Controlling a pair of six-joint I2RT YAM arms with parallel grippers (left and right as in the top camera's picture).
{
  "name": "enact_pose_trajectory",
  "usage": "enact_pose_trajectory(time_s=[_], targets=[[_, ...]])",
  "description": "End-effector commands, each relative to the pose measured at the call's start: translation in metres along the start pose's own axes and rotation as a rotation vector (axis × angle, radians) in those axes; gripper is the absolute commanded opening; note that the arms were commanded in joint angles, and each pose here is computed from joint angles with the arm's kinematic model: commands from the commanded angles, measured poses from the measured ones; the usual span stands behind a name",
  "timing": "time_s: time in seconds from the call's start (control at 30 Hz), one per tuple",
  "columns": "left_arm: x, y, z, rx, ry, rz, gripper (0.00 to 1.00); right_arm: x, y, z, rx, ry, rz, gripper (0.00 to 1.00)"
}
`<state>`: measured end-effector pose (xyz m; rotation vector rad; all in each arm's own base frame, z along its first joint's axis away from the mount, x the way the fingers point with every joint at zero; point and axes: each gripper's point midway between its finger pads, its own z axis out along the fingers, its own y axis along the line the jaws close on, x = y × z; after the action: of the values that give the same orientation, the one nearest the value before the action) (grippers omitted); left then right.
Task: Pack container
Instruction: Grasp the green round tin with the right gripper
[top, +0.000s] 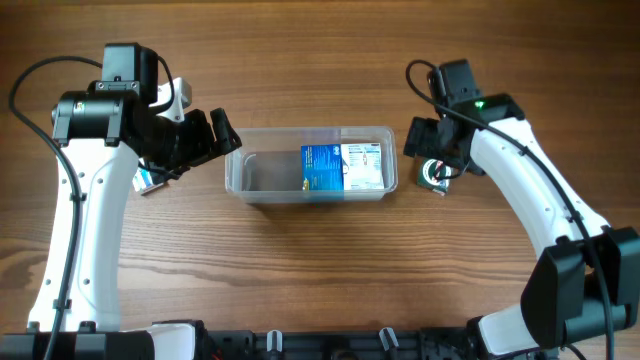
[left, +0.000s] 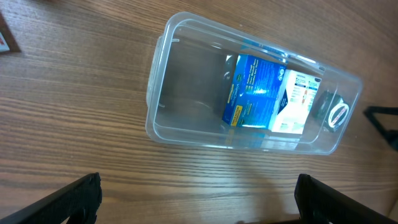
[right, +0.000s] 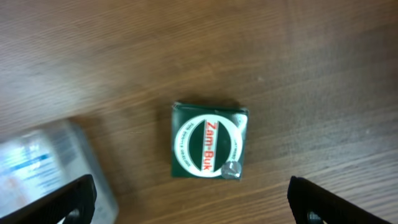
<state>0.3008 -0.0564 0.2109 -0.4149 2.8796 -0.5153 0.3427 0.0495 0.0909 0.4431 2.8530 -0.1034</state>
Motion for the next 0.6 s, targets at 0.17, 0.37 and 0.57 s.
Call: enact_pose_trajectory(time_s=[0.17,0.37,0.57], targets=[[-0.003,-0.003,-0.003,0.015,-0.010,-0.006,1.00,0.015,-0.015,0.038,-0.032,0.041,0.059,0.98],[-0.003,-0.003,-0.003,0.015,-0.010,-0.006,1.00,0.018,-0.009,0.059,-0.078,-0.002,0.052,0.95],[-0.003,-0.003,-0.003,0.015,-0.010,-0.006,1.00,0.027,-0.015,0.076,-0.067,-0.029,0.038,0.89]])
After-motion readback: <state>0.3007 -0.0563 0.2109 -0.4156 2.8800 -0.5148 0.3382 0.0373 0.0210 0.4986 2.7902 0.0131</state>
